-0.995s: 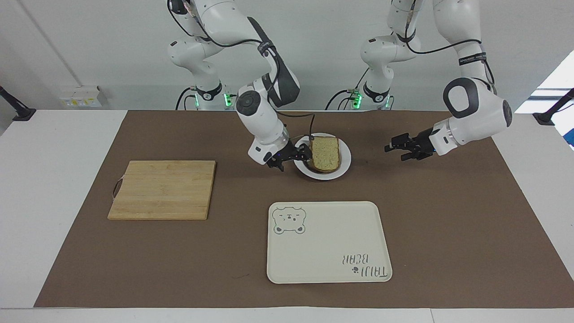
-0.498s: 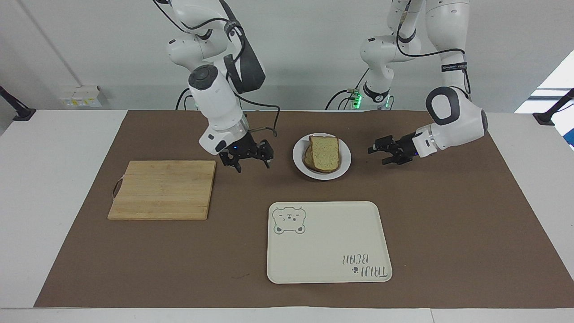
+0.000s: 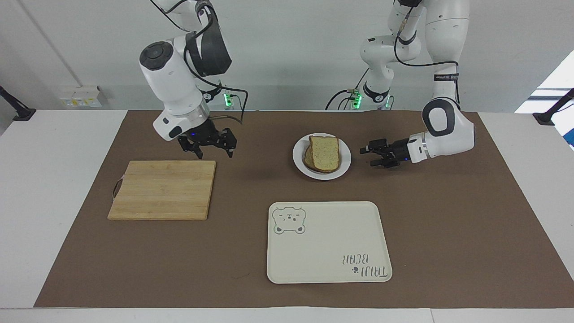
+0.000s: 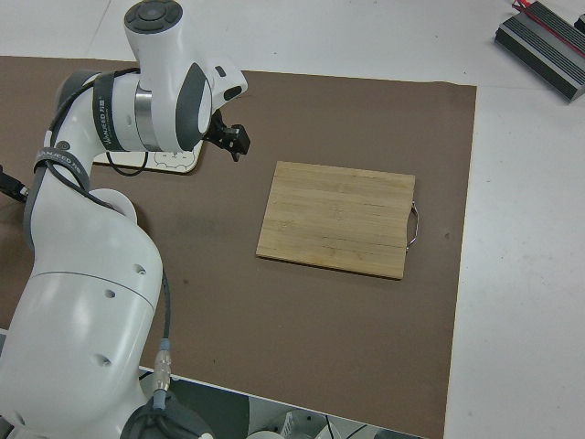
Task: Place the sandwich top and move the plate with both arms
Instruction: 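Withdraw the right gripper while the left gripper grasps the plate rim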
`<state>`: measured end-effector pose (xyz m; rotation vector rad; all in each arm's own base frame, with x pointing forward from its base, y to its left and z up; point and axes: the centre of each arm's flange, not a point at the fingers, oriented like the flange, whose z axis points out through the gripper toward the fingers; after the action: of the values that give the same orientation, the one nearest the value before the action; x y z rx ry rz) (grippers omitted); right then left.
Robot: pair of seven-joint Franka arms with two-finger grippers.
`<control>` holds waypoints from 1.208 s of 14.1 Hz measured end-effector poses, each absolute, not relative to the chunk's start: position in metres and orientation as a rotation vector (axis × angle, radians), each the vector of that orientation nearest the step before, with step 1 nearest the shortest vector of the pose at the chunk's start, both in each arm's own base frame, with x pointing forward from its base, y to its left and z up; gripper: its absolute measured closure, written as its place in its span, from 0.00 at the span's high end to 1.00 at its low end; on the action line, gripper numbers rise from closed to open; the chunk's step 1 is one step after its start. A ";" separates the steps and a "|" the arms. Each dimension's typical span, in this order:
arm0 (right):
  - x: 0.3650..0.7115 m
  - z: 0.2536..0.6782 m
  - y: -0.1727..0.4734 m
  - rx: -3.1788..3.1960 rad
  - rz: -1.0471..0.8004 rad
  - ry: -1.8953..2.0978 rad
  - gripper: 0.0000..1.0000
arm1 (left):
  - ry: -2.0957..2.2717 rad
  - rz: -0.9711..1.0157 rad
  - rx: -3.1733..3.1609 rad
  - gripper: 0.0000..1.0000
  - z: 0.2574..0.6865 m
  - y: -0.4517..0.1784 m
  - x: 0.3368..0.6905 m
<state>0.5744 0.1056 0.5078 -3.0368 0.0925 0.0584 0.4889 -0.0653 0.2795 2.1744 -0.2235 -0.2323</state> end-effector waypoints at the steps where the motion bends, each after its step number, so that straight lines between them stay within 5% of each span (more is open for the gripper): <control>1: 0.572 0.509 0.098 -3.071 0.078 0.088 1.00 | -0.220 -0.237 2.155 1.00 0.274 -0.067 0.488; 6: 0.565 0.523 0.053 -3.104 0.098 0.161 1.00 | -0.187 -0.273 2.085 0.99 0.260 -0.074 0.477; 17: 0.538 0.526 -0.056 -3.062 0.230 0.379 1.00 | -0.199 -0.289 2.008 0.67 0.237 -0.098 0.454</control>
<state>0.5380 -0.0560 0.5255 -3.0622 0.3795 0.2297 0.4544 -0.0980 0.2374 2.0078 -0.1985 -0.2894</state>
